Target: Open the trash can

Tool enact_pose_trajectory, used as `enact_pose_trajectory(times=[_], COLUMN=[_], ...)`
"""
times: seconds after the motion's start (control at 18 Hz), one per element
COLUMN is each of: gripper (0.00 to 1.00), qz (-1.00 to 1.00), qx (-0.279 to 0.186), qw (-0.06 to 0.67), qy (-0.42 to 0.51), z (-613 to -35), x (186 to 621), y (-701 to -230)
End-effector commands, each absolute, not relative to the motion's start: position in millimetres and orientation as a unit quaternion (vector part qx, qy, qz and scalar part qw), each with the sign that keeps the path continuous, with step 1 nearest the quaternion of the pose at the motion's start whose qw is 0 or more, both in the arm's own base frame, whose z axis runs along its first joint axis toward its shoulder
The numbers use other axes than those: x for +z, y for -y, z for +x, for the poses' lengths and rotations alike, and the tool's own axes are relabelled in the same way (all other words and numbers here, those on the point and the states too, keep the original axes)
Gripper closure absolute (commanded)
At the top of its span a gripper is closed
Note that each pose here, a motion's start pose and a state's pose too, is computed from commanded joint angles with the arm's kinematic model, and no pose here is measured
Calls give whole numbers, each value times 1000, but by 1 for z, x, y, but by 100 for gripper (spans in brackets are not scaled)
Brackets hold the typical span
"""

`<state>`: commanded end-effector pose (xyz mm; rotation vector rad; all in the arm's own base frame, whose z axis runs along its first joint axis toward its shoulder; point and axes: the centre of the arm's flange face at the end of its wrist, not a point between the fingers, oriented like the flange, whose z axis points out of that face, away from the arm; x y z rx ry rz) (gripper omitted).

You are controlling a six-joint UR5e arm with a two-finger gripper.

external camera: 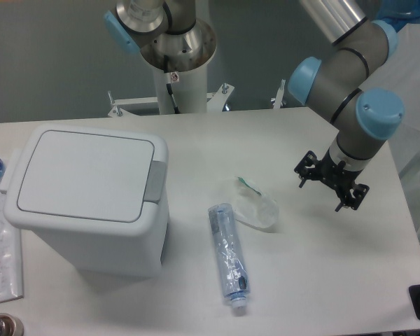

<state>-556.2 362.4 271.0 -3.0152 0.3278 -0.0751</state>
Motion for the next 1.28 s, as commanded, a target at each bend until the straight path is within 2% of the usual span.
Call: enact_pose_trajectory(times=[0.5,0.72,1.28], gripper=[0,0,0], qz=[-991,-991,-985], qx=[-20,-20,-36], qw=[59,66,165], qy=[-119,-115,22], z=[-549,-532,-509], x=[278,286,347], y=[-376,-402,-462])
